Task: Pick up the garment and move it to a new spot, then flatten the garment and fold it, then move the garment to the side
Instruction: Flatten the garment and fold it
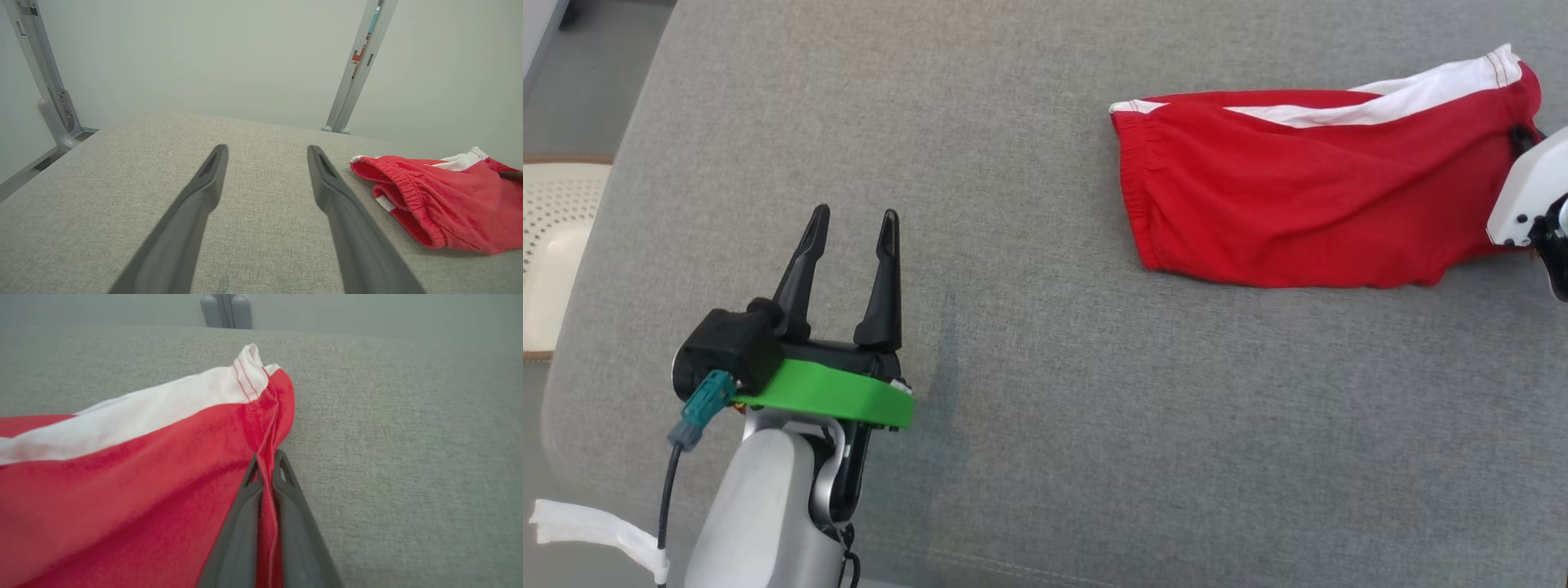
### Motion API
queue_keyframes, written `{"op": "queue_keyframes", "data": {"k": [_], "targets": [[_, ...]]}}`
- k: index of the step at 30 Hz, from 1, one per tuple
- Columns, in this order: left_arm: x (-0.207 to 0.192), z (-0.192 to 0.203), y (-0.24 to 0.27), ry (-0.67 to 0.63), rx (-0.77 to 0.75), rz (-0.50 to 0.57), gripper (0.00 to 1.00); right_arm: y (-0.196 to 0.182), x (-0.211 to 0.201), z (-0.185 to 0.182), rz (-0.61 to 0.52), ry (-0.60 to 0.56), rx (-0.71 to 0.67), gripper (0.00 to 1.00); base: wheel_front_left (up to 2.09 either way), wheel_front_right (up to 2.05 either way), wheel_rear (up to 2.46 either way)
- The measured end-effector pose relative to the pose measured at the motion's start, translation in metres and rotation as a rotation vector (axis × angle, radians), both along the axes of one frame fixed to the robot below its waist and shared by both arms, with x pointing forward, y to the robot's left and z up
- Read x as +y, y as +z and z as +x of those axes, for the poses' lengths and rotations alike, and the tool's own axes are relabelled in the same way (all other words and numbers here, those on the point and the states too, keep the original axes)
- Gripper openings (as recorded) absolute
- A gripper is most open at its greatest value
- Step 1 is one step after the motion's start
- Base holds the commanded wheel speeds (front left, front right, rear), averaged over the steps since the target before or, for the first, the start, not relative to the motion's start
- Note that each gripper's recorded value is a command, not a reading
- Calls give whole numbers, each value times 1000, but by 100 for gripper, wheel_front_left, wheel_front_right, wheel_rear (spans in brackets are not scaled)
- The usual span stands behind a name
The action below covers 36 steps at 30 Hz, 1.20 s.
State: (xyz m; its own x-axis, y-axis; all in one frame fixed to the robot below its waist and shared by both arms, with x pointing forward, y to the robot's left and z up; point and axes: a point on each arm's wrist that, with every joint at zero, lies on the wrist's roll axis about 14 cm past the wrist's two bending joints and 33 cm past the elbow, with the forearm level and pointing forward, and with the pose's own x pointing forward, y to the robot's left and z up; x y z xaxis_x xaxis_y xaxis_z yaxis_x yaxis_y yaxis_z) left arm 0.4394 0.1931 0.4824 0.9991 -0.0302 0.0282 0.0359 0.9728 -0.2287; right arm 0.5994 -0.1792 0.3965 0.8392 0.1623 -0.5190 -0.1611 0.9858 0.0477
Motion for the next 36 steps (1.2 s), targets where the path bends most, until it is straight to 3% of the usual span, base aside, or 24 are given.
{"op": "queue_keyframes", "data": {"k": [7, 14, 22, 36], "targets": [[-14, -10, 0, -40, 7, -15, 100, 33, -54, -23, -44, -116, -102, 0, 0, 0, 0], [-27, -18, 15, -75, -26, -21, 100, 69, -81, -42, -114, -147, -166, 0, 0, 0, 0], [-37, -24, 31, -105, -65, -23, 100, 102, -14, -39, -124, 14, -225, 0, 0, 0, 0], [-24, -36, 29, -64, -51, -32, 100, 71, 137, -44, -135, 356, -118, 0, 0, 0, 0]]}}
